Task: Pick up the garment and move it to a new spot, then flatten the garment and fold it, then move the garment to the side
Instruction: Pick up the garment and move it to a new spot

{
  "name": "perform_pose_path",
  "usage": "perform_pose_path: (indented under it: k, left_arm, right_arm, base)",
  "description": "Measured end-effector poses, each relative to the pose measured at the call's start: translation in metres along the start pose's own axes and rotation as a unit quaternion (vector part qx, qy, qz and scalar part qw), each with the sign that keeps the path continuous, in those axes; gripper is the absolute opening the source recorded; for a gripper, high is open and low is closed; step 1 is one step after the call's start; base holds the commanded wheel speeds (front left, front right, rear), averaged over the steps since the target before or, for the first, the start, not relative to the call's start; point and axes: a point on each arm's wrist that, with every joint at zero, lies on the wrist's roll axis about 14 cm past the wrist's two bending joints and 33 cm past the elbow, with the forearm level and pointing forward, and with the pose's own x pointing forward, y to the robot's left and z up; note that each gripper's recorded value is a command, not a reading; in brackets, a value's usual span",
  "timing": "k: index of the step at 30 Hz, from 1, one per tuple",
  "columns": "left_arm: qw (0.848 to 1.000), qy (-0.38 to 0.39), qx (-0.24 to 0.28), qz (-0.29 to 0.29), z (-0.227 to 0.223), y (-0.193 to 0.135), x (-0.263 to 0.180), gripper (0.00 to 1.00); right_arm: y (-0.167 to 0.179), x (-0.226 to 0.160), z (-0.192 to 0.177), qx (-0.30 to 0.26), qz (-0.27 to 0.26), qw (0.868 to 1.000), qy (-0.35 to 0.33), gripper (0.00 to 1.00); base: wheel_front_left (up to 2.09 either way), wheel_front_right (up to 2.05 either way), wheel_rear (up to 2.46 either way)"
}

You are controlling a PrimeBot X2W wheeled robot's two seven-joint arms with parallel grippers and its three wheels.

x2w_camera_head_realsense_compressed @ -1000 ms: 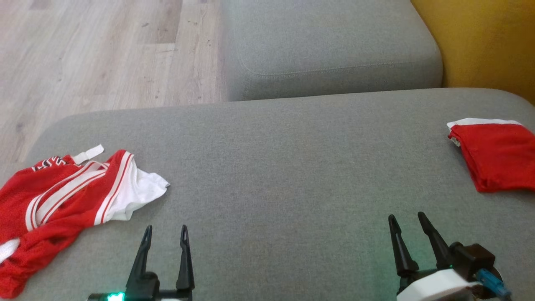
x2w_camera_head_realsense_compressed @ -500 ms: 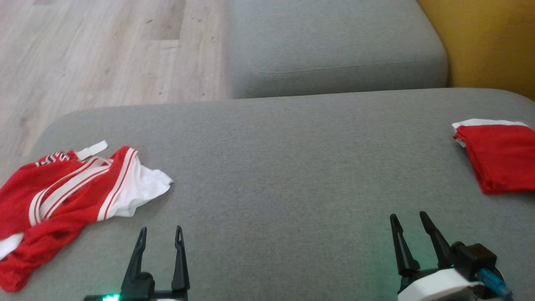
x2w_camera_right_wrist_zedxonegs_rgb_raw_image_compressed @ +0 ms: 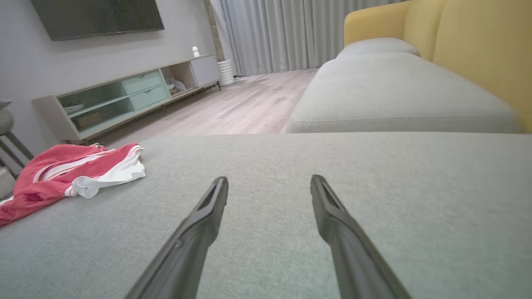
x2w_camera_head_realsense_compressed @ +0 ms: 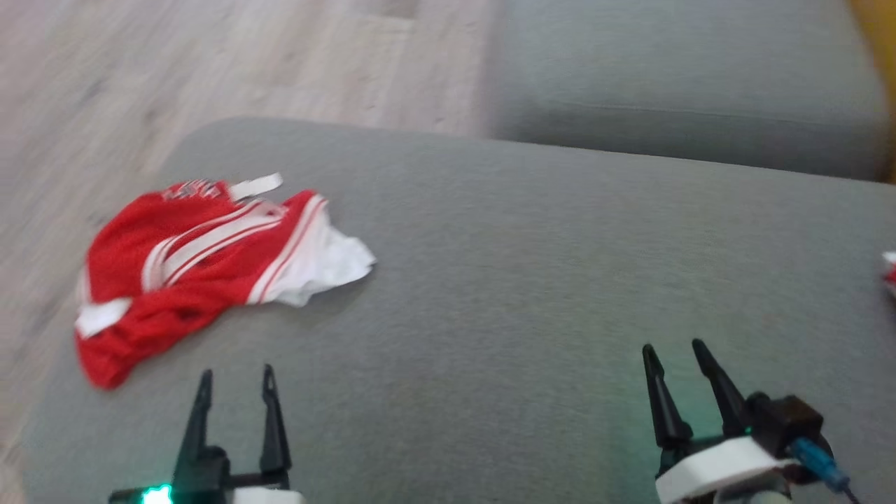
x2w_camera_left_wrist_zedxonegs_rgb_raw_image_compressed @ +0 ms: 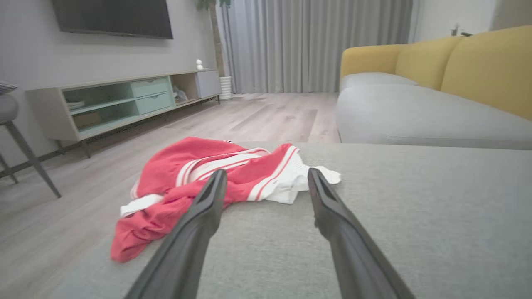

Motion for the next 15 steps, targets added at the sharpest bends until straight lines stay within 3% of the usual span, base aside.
perform_pose_path:
  k: [9, 15]
  left_arm:
    - [0.995, -0.017, 0.012, 0.098, 0.016, 0.061, 0.001, 1.0]
    - [0.991, -0.073, 0.051, 0.1, 0.061, 0.068, 0.064, 1.0]
  right_arm:
    - [0.038, 0.045, -0.008, -0.009, 0.081, 0.997, 0.017, 1.0]
    - [0.019, 0.086, -0.021, -0.051, 0.113, 0.992, 0.031, 1.0]
  base:
    - [0.0, 0.0, 0.0]
    - [0.0, 0.0, 0.0]
